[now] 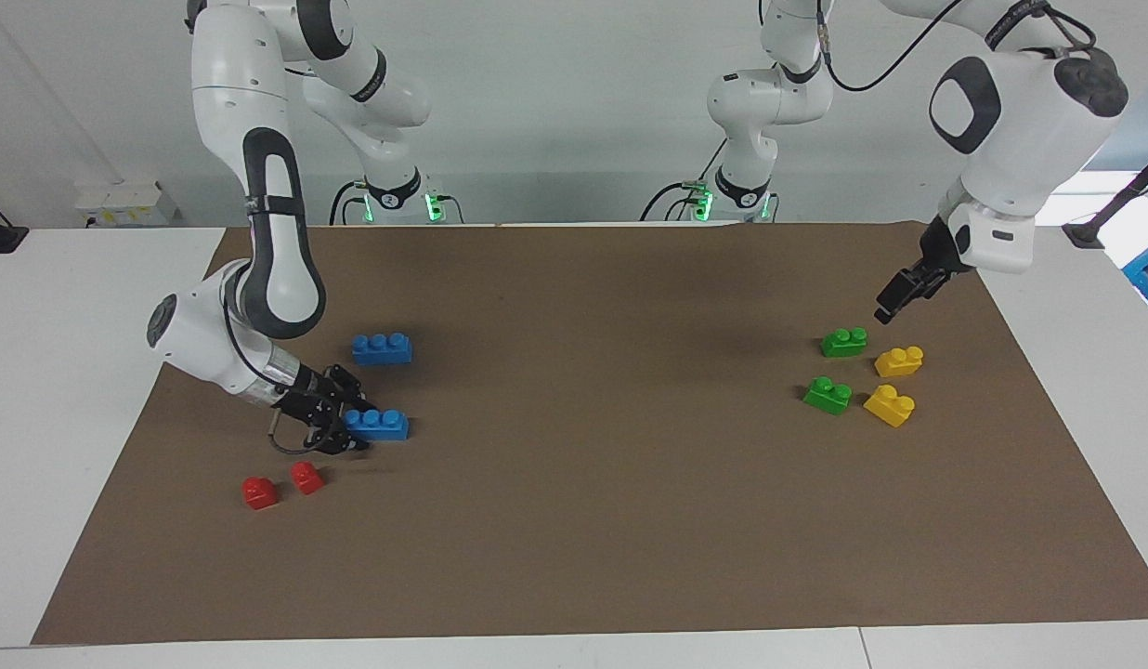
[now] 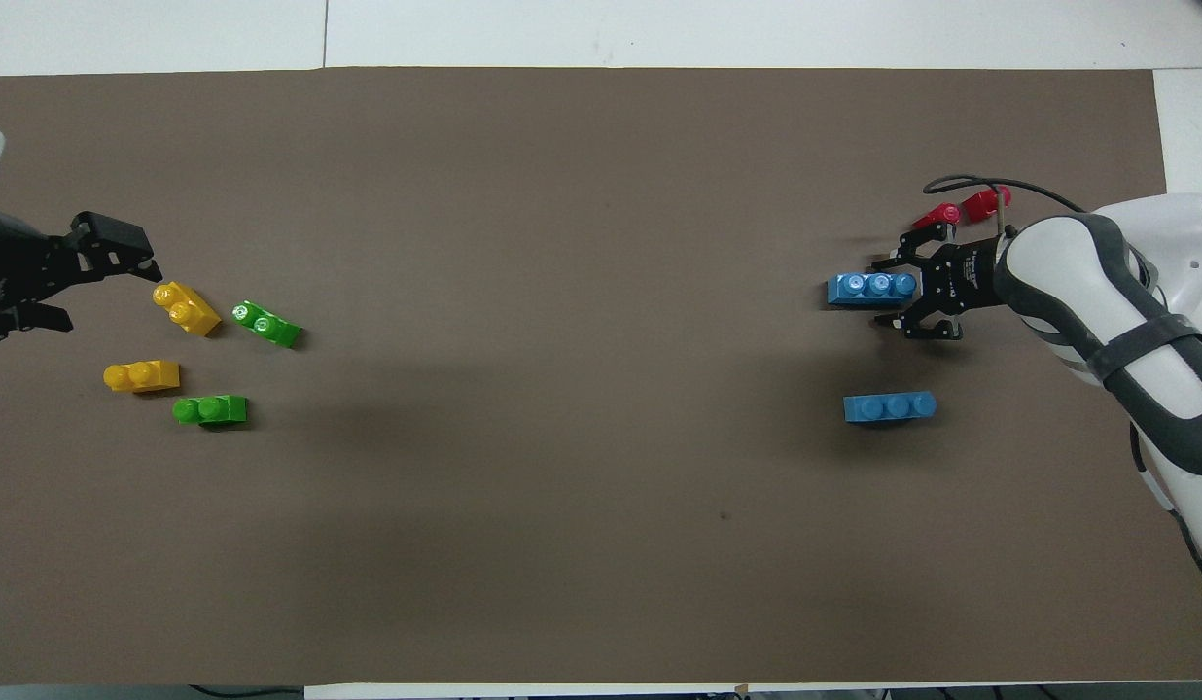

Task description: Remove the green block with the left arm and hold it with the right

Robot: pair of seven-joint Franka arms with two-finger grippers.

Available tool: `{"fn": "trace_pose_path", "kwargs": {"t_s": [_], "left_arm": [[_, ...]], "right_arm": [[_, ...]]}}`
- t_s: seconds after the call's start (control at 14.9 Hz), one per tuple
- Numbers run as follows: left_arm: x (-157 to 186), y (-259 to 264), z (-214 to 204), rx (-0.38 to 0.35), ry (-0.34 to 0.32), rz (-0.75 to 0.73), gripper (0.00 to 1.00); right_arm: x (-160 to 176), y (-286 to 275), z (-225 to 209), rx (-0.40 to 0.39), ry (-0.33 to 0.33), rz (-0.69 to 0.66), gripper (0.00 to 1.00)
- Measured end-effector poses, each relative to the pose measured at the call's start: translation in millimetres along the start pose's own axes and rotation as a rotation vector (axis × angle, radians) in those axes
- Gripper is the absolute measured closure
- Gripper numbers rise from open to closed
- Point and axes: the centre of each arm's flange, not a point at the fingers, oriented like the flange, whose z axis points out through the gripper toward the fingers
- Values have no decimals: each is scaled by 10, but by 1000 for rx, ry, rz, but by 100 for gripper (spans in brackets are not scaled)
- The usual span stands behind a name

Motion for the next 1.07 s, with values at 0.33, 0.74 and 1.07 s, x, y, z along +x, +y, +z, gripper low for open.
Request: {"fn": "trace_pose_path", "kwargs": {"t_s": [0.33,0.74,1.07], "left_arm": [[-356,-97,-453,1,-6,100,0],[-440,-83,-874,22,-68,116,0],[-417,-74,-888,34,-120,220,0]], "right_arm": [[-102,-47,-162,12,17,-19,10],[-469,-76,-660,18,40,-56,10],[-857,-39,-1267,9,167,-198,10]]}}
